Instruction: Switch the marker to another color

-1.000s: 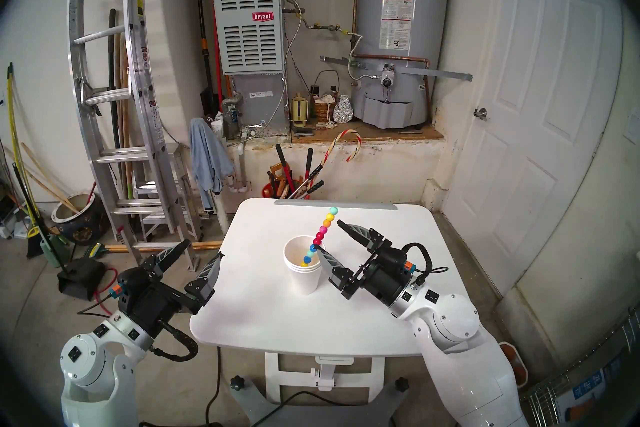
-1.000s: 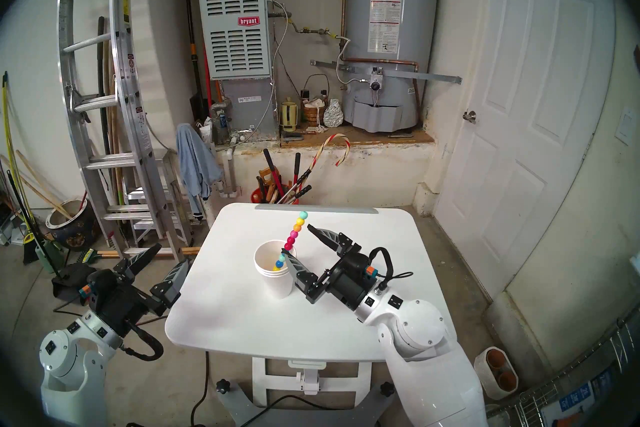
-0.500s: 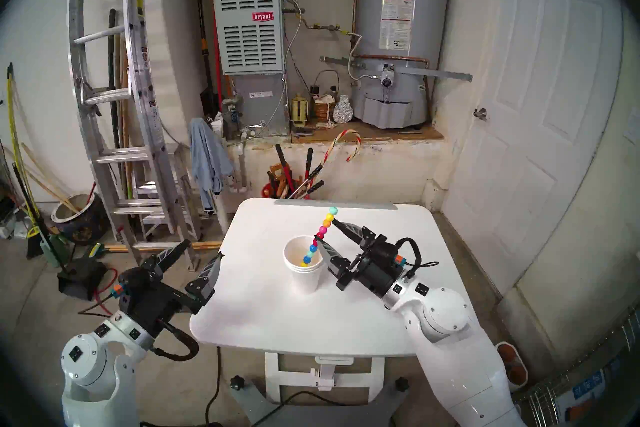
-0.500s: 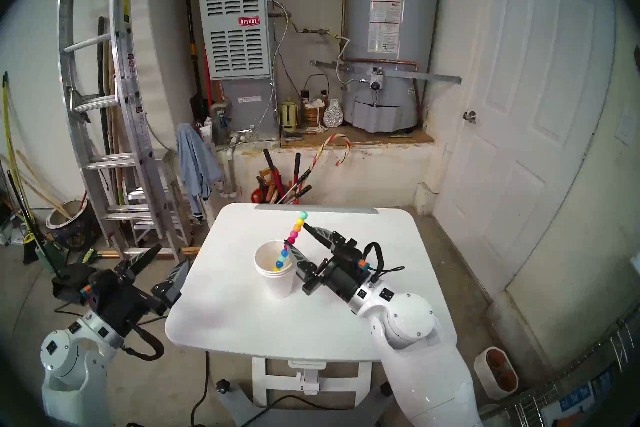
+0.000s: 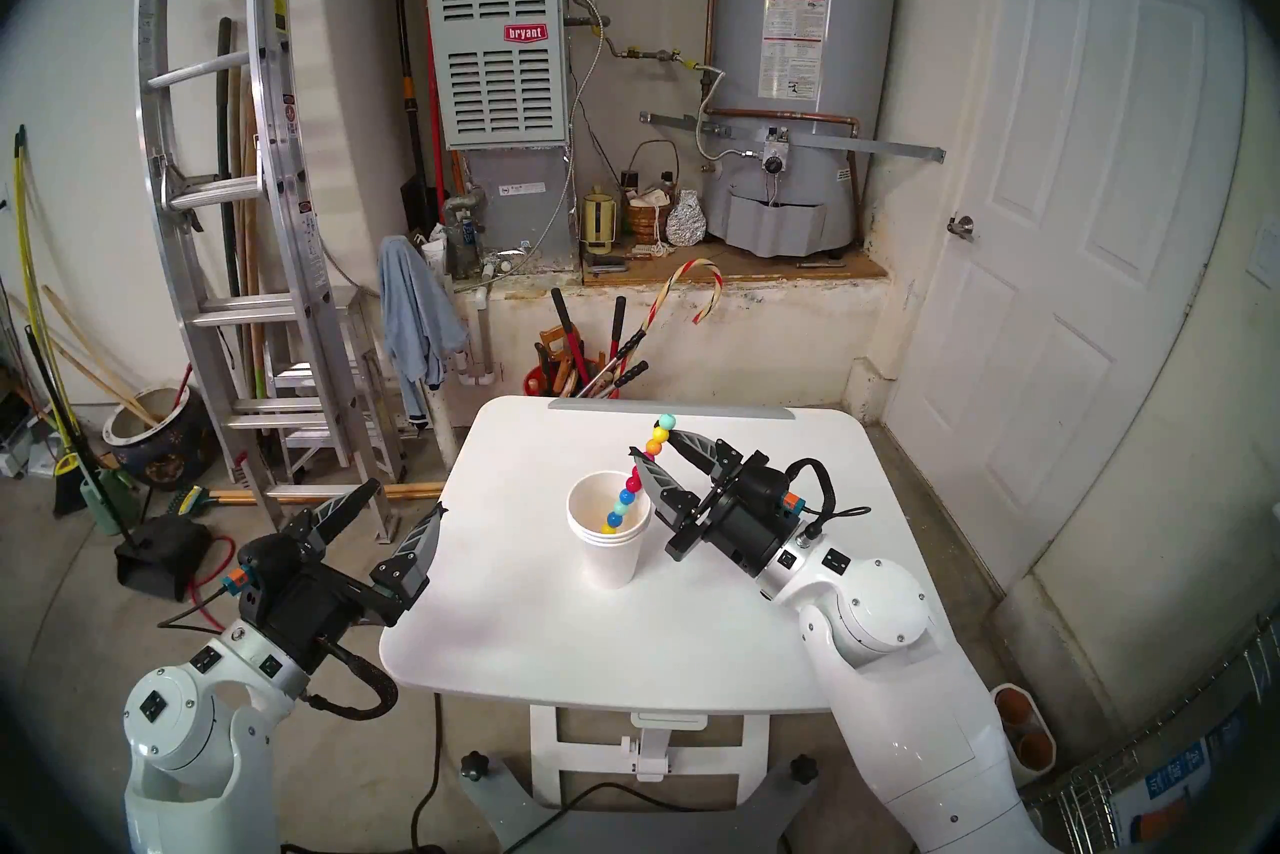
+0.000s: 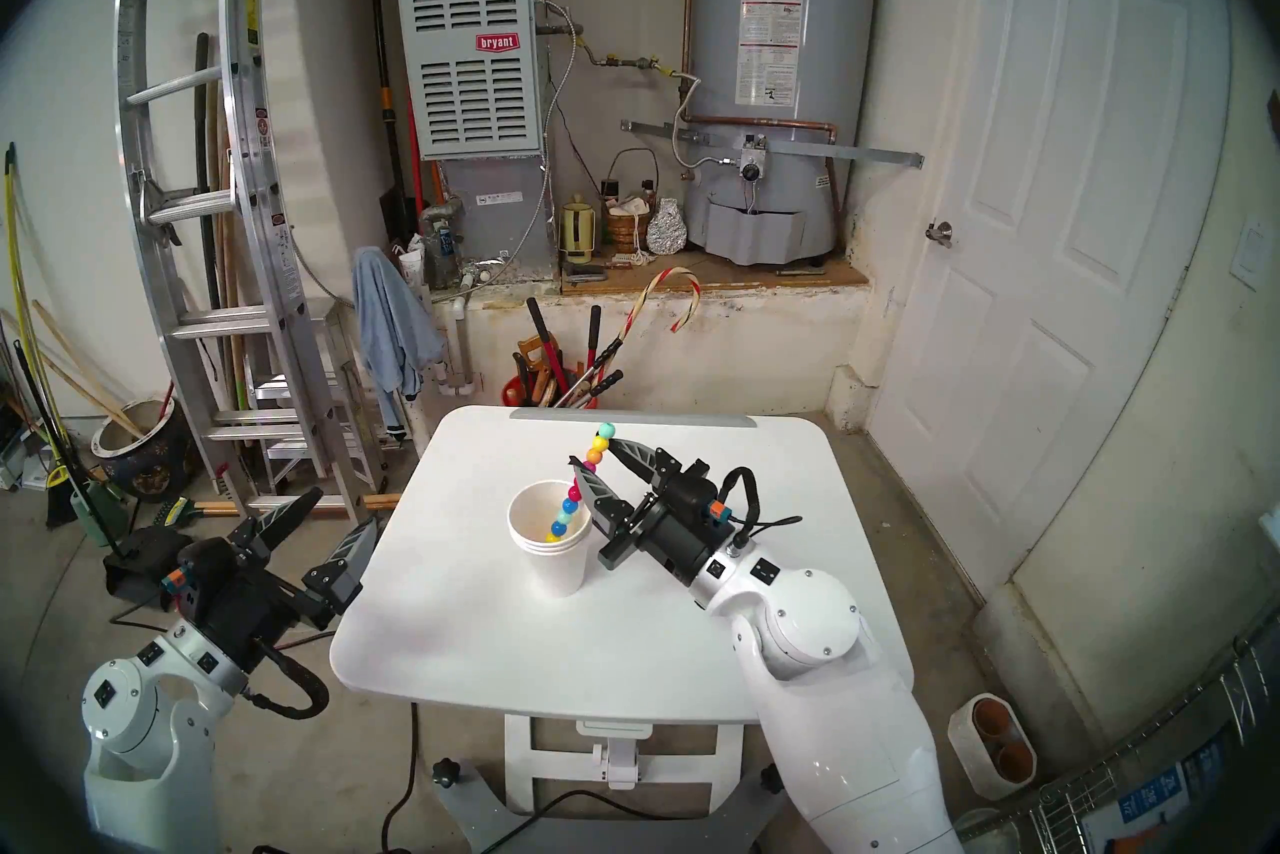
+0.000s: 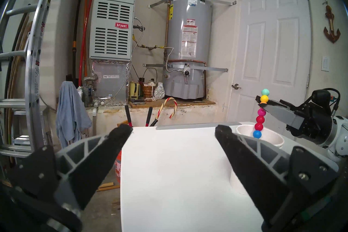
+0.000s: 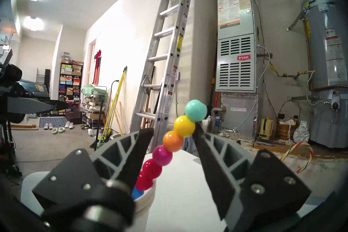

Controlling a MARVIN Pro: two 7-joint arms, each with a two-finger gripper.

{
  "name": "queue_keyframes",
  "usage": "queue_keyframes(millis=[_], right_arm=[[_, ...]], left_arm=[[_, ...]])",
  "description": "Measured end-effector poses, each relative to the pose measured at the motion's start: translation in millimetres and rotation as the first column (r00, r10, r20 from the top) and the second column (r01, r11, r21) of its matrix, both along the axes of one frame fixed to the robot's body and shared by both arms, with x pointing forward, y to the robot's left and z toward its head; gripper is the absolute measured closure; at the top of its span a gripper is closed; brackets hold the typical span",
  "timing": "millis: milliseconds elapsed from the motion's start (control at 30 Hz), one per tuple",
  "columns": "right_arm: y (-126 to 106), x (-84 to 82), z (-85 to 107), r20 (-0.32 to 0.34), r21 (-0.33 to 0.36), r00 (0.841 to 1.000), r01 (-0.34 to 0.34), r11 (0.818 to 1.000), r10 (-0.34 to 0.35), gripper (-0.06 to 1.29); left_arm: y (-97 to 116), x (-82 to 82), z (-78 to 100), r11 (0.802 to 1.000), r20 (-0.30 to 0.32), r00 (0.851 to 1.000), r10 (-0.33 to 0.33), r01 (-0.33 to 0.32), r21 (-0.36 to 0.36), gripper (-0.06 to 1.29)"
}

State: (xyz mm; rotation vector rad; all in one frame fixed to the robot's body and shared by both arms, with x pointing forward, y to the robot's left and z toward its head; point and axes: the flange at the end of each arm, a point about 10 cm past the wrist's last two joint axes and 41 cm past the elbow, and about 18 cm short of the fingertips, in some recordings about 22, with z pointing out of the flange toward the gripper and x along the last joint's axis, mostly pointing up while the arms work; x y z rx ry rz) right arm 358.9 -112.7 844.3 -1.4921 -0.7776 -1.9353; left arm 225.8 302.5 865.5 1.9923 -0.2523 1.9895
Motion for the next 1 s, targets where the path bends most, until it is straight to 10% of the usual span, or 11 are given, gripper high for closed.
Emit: queue_keyframes(millis=[1000], right_arm=[[10, -2.7, 25.6, 0.073, 0.020, 0.997, -0.030, 0.999, 0.029, 1.15]], left_arm=[[-1, -2.9, 2.8, 1.000, 0.003, 1.000, -0.002, 0.002, 0.002, -0.03]])
